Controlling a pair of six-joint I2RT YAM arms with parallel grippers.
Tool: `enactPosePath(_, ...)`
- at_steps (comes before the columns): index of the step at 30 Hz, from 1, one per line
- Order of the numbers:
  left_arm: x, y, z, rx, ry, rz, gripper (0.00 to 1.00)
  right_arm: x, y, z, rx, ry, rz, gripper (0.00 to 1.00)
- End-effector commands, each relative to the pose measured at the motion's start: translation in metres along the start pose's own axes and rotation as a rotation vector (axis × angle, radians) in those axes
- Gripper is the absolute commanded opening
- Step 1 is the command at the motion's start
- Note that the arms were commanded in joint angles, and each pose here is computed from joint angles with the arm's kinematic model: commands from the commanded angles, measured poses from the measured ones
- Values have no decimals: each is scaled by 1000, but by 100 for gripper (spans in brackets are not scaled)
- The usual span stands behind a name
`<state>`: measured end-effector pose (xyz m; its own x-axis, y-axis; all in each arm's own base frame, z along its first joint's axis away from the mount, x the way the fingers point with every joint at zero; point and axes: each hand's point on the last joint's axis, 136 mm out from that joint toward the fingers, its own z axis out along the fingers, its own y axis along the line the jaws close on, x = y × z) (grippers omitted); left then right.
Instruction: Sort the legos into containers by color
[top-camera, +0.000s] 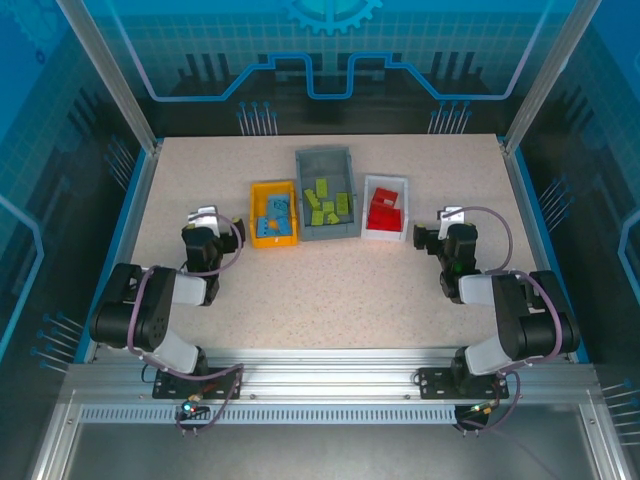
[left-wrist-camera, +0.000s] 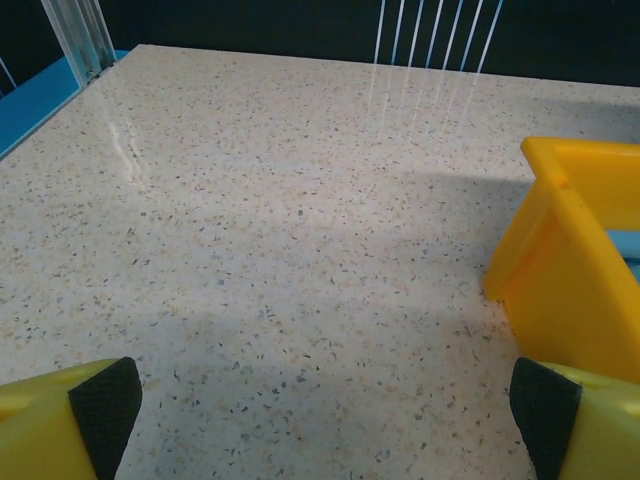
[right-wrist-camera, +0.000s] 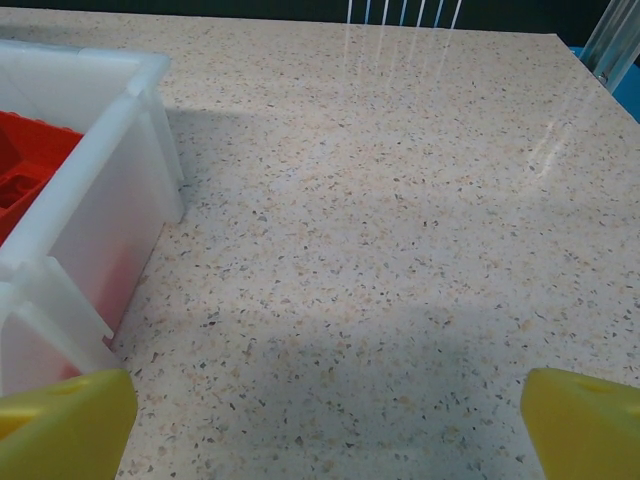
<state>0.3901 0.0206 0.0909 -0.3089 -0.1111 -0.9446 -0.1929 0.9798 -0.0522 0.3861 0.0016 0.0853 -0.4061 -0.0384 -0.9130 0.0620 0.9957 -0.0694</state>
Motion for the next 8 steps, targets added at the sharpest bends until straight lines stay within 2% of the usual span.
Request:
enactPosePath(1,-6,-2,1,20,-14,-10,99,-13,6,2,-10,-41,-15,100)
enactPosePath(8,-5,-2,2,17,-10,-7,99,-13,6,2,-11,-40,-17,100)
